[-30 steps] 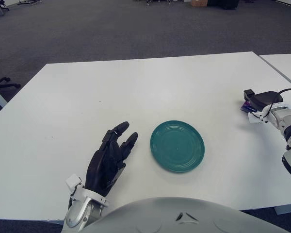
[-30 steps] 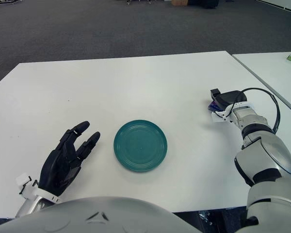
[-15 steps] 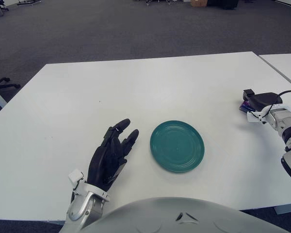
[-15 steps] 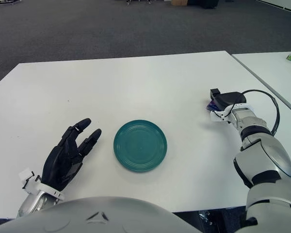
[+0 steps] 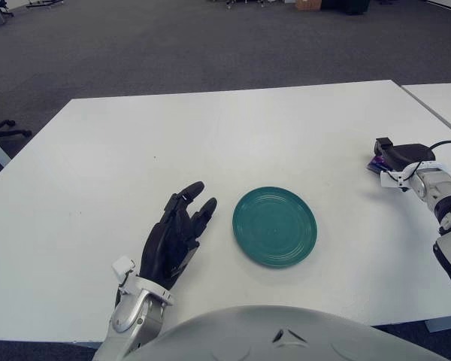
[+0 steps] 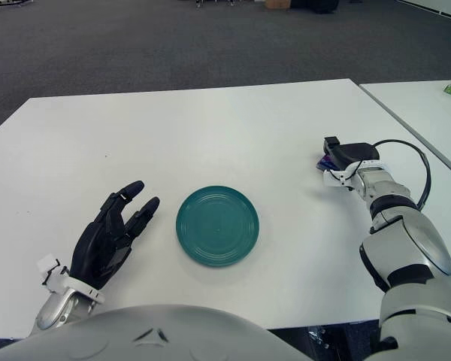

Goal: Put the gum into the plate.

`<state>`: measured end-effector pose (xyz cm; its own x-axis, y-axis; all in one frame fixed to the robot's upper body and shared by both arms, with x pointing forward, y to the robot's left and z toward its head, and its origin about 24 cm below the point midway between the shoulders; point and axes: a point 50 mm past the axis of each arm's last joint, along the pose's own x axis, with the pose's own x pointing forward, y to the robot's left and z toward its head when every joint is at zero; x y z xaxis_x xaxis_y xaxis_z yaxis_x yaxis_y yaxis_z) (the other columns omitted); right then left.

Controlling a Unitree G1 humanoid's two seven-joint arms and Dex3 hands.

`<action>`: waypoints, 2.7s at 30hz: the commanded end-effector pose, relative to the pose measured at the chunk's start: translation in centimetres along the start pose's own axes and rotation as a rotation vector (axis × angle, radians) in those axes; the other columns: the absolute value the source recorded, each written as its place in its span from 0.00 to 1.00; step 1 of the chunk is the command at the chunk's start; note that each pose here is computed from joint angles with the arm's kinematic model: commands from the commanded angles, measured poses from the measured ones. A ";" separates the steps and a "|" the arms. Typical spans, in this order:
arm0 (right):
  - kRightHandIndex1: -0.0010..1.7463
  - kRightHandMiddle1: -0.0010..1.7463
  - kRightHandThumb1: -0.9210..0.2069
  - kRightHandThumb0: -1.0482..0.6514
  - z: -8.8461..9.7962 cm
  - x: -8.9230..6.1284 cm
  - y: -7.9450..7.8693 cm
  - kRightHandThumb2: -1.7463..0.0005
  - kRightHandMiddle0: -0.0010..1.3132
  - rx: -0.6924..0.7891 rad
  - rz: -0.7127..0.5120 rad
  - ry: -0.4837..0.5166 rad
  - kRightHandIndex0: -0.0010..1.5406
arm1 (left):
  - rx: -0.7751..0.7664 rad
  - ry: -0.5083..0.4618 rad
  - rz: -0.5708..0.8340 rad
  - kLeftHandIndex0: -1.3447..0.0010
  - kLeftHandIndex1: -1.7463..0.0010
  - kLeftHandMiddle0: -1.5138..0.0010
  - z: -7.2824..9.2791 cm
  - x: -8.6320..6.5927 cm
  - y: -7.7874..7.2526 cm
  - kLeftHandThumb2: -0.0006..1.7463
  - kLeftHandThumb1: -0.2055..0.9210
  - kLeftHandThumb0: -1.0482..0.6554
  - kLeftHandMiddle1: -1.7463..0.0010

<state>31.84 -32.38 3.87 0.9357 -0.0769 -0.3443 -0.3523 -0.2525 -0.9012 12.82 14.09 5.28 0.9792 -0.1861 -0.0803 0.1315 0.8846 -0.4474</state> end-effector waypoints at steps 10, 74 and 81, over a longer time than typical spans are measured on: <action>1.00 1.00 0.35 0.37 1.4 -0.6 2.8 0.41 0.34 0.022 0.107 -0.051 0.49 | 0.005 0.001 0.005 1.00 0.55 0.69 -0.3 0.8 0.1 0.52 1.00 0.11 0.93; 1.00 0.98 0.38 0.36 1.6 -1.3 -8.1 0.40 0.38 -0.179 -0.142 -0.340 0.52 | 0.002 0.011 0.006 1.00 0.55 0.69 -3.8 5.0 -0.8 0.52 1.00 0.11 0.94; 1.00 0.98 0.38 0.36 1.9 -1.4 -8.6 0.40 0.38 -0.155 -0.143 -0.347 0.53 | 0.002 0.011 0.006 1.00 0.55 0.69 -3.9 5.3 -0.9 0.52 1.00 0.11 0.94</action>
<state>33.35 -28.39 10.65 0.8972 0.2885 -0.3342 -0.2078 -0.3921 -0.8962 16.92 10.68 1.64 0.9760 -0.1886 -0.1090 0.1195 0.8820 -0.4558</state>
